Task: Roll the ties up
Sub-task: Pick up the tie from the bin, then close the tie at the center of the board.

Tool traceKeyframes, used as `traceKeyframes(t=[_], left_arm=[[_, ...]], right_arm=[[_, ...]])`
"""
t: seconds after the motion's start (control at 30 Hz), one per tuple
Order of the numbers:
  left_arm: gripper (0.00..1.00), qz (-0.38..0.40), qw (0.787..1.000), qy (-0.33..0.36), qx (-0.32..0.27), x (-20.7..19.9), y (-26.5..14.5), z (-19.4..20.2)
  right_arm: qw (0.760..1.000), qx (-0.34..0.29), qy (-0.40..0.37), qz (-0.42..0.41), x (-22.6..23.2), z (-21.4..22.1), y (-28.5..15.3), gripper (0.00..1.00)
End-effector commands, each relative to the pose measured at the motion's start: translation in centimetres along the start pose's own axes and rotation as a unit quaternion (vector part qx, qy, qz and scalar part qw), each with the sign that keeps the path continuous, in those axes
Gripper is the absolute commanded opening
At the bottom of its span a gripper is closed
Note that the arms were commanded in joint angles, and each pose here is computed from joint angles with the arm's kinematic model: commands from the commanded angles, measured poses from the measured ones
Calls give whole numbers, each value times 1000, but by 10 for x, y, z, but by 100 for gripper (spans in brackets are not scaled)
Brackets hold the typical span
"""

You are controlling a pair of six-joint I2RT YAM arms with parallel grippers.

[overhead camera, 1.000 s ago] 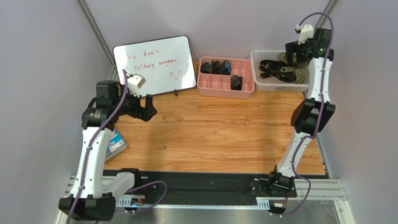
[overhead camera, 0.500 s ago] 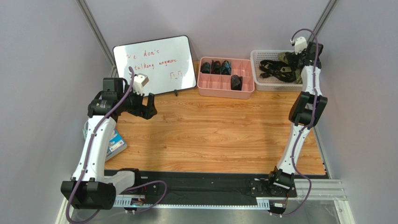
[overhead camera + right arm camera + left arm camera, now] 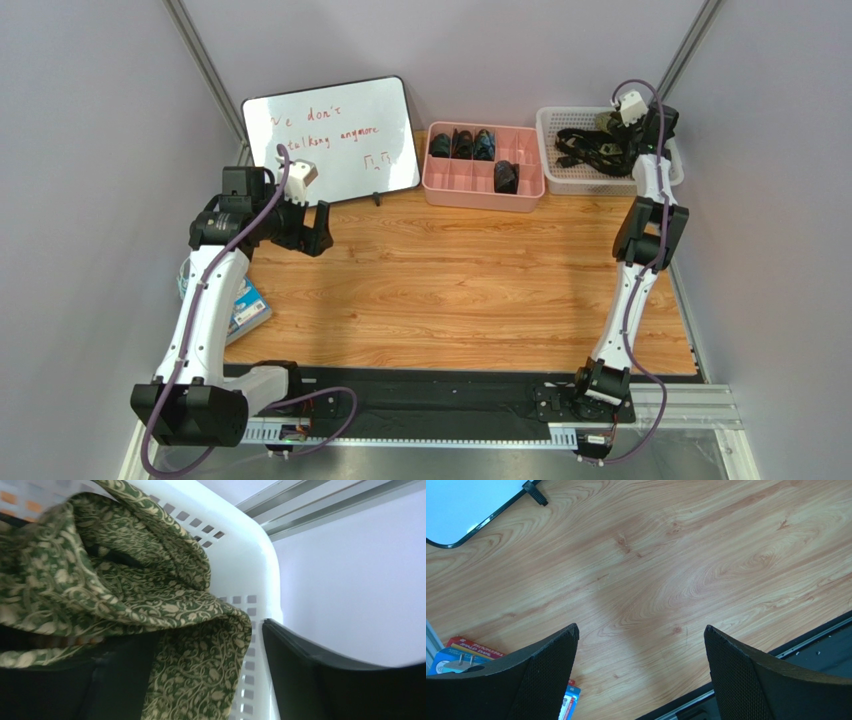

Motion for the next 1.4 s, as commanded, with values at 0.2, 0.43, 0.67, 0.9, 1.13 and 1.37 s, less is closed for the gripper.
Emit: traceKeyframes(t=[0.2,0.43,0.67,0.9,1.13,1.37], left_arm=[[99,-20,1000,14,3,7,-5,-3],[99,-19,999,30,-20,4,-13,-13],[99,-7,998,43,-53,-3,-18,-19],[100,6,994,52,-93,-12,-29,-24],[99,21,990,50,-131,-24,-41,-33],[99,53,987,38,-150,-38,-48,-31]], right_arm=[[989,-55,-2,135,-54,-38,2,29],[977,-109,93,161,-113,-92,-59,0],[960,-185,174,122,-164,-161,-168,0],[936,-257,222,94,-202,-214,-299,0],[896,-354,266,36,-199,-272,-459,0],[870,-387,284,-109,-104,-310,-557,0]])
Point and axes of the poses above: each gripper's point midway between its finger pads, its own y axis out along the fingers, its own x axis along the line the jaws close on, z = x × y, the point moved 2 cm from there along -y, back along the fingers, and after that the axes turned 10 degrees about -y, right-handed, at the moved point
